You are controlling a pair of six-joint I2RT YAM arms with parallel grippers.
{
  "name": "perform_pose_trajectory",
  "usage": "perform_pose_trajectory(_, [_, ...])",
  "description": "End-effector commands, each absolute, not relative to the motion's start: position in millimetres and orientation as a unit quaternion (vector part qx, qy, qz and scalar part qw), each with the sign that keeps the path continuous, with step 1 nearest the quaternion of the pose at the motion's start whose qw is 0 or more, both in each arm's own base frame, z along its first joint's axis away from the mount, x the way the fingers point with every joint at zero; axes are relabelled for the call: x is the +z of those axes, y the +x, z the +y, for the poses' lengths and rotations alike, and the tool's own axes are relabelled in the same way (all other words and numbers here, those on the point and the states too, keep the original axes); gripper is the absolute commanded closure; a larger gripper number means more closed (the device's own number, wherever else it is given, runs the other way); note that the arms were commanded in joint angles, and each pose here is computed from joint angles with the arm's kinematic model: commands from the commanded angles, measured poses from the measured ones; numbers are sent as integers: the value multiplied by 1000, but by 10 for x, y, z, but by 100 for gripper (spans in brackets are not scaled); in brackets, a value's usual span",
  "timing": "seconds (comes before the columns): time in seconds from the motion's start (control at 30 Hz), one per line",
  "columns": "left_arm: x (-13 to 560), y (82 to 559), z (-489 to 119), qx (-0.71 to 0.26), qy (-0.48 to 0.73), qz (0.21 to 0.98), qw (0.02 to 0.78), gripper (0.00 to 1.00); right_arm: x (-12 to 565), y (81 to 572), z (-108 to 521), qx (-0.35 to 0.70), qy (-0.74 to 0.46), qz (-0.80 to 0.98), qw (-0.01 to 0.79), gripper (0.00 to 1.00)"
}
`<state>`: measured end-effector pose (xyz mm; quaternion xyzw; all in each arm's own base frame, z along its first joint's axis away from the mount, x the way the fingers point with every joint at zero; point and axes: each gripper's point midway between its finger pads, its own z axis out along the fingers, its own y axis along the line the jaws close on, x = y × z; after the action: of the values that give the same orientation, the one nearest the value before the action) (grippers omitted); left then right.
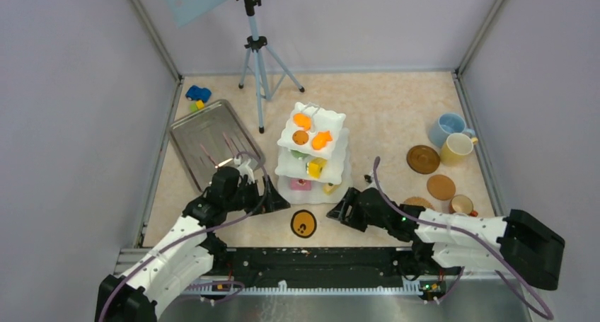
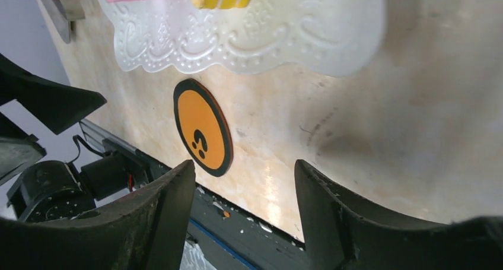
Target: Serve the afternoon tea
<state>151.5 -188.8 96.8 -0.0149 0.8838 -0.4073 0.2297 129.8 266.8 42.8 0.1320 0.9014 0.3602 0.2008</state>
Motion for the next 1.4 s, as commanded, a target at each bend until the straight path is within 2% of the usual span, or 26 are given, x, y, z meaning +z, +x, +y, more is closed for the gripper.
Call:
perform_pose_trajectory(0.0, [922, 1470, -1936, -419, 9, 881, 219, 2, 350, 1303, 2393, 347, 171, 895, 223, 37])
perform_pose_trajectory(0.1, [921, 1381, -1992, -431, 35, 879, 202, 14, 372, 1290, 2396, 365, 166, 887, 229, 38])
perform_pose_trajectory(0.23, [1005, 1280, -2113, -416, 61, 876, 234, 20, 369, 1343, 2357, 357, 165, 887, 242, 38])
perform_pose_trajectory(0.43, [1041, 1197, -2204, -340, 32, 893, 294, 17, 349, 1367, 2380, 369, 165, 884, 237, 38])
perform_pose_trajectory(0.7, [1398, 1340, -2093, -355, 4, 858, 372, 10, 455, 1181, 2841, 415, 130, 874, 218, 44])
perform_pose_trajectory(0.9, [1501, 1361, -2106, -348, 16, 858, 377, 9, 520, 1275, 3057, 423, 177, 850, 260, 47])
perform_pose_trajectory(1.2, [1632, 1308, -1956, -347, 23, 852, 391, 8, 605, 1291, 3776, 482, 160, 828, 239, 46])
perform_pose_trajectory(1.37, [1717, 1313, -1861, -361, 8, 837, 412, 7, 641, 1298, 3494, 465, 169, 829, 261, 45])
